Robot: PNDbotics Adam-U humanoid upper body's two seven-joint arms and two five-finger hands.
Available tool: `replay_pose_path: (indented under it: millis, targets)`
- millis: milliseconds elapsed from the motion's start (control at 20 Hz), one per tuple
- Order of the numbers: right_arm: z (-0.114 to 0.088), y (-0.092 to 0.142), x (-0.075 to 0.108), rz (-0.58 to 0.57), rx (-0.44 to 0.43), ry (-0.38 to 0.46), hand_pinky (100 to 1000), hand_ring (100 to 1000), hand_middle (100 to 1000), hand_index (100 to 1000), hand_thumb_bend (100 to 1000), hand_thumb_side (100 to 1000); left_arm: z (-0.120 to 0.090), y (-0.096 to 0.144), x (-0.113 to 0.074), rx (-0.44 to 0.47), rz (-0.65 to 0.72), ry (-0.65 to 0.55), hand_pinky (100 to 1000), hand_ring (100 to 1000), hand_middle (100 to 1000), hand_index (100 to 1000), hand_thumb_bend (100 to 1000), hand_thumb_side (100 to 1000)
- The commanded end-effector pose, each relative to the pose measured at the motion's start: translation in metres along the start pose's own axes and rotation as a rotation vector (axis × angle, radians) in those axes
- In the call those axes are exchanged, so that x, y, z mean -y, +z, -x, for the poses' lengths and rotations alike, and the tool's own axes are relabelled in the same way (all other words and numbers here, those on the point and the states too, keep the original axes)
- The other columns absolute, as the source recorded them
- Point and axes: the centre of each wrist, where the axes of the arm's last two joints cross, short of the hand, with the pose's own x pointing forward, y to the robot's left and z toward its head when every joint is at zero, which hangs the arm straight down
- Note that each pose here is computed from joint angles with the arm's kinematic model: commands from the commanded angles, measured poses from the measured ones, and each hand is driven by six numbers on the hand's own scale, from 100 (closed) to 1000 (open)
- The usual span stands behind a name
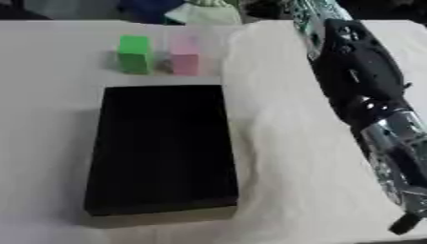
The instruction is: Pick up objects on the table and place them in the box.
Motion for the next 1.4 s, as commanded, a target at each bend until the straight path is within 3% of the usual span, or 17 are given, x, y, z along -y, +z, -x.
replay_pose_path:
  millis: [50,450,500,850,900,1000,1100,1400]
  targets:
    - [-0.005,0.000,0.019,-0.033,0.054,0.010,901,966,895,929,206,1000,-0.005,-0.007,-0.005,0.036,0.002,-0.005,772,784,816,823,221,1000]
    - [-0.019,0.000,0.030,-0.192,0.173,-0.001,915,975,883,936,336,1000,-0.006,-0.008,-0.004,0.039,0.003,0.001,772,784,816,823,222,1000]
    - [-0.021,0.000,0.032,-0.205,0.184,-0.001,917,974,880,939,383,1000,-0.006,-0.008,-0.004,0.039,0.004,0.001,772,784,816,823,221,1000]
    - [-0.024,0.002,0.038,-0.234,0.201,-0.004,917,974,880,939,383,1000,-0.006,-0.008,-0.004,0.039,0.005,0.002,772,784,816,823,221,1000]
    - [-0.025,0.002,0.038,-0.236,0.203,-0.004,926,975,902,968,345,831,-0.006,-0.008,-0.004,0.040,0.005,0.002,772,783,816,823,221,1000]
    - [-0.033,-0.002,0.035,-0.268,0.228,0.014,930,971,908,983,279,769,-0.006,-0.009,-0.003,0.041,0.007,0.005,772,783,816,822,221,1000]
    - [-0.038,-0.003,0.036,-0.295,0.241,0.017,932,966,908,993,220,743,-0.006,-0.009,-0.003,0.041,0.008,0.007,772,783,816,822,221,1000]
    - [-0.048,-0.002,0.043,-0.328,0.266,0.006,948,966,923,1000,157,698,-0.007,-0.009,-0.003,0.042,0.009,0.009,772,783,816,822,220,1000]
